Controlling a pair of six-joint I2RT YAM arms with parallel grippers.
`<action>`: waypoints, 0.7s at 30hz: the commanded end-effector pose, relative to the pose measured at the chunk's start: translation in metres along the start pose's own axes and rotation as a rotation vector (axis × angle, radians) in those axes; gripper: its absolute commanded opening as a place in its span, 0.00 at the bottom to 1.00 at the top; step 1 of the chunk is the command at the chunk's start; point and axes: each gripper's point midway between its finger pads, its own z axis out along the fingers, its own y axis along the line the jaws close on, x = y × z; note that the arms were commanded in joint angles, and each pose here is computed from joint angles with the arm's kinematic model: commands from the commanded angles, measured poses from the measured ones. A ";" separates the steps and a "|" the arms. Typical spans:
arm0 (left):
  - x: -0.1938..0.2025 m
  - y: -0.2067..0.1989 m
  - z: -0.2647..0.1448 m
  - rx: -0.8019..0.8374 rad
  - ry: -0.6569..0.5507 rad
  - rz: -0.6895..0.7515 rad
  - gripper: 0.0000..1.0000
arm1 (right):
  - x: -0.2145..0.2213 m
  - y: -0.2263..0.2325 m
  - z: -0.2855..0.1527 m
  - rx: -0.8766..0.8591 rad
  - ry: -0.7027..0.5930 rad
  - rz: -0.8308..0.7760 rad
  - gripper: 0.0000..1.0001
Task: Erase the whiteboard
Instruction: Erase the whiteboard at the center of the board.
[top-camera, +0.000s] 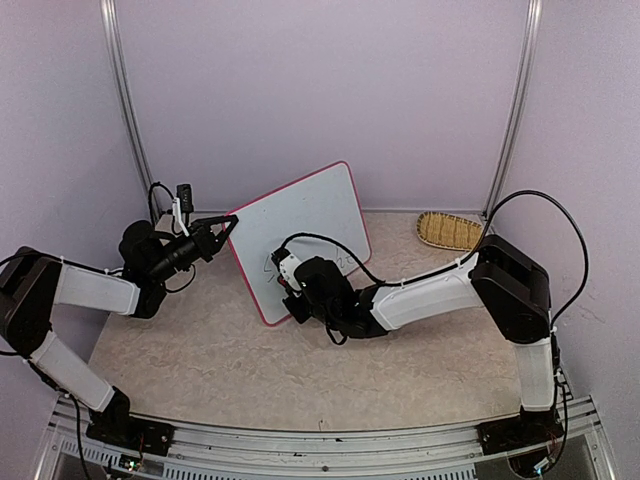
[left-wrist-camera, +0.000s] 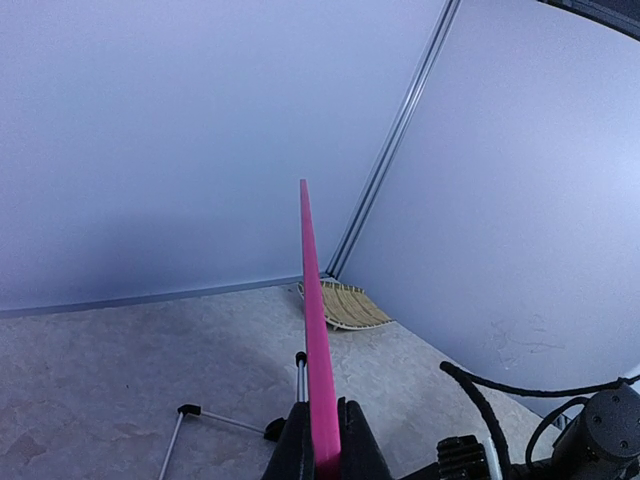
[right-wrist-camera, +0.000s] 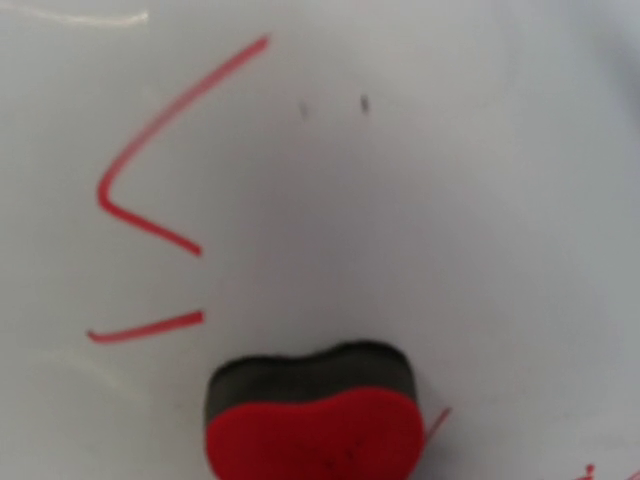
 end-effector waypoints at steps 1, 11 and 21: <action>0.036 -0.024 0.001 0.125 0.131 0.005 0.00 | 0.037 0.007 0.006 -0.015 0.096 -0.037 0.17; 0.035 -0.024 0.001 0.127 0.129 0.008 0.00 | -0.026 0.006 0.005 -0.015 -0.024 -0.051 0.17; 0.035 -0.025 0.001 0.126 0.129 0.009 0.00 | -0.081 0.000 0.007 0.017 -0.123 -0.068 0.17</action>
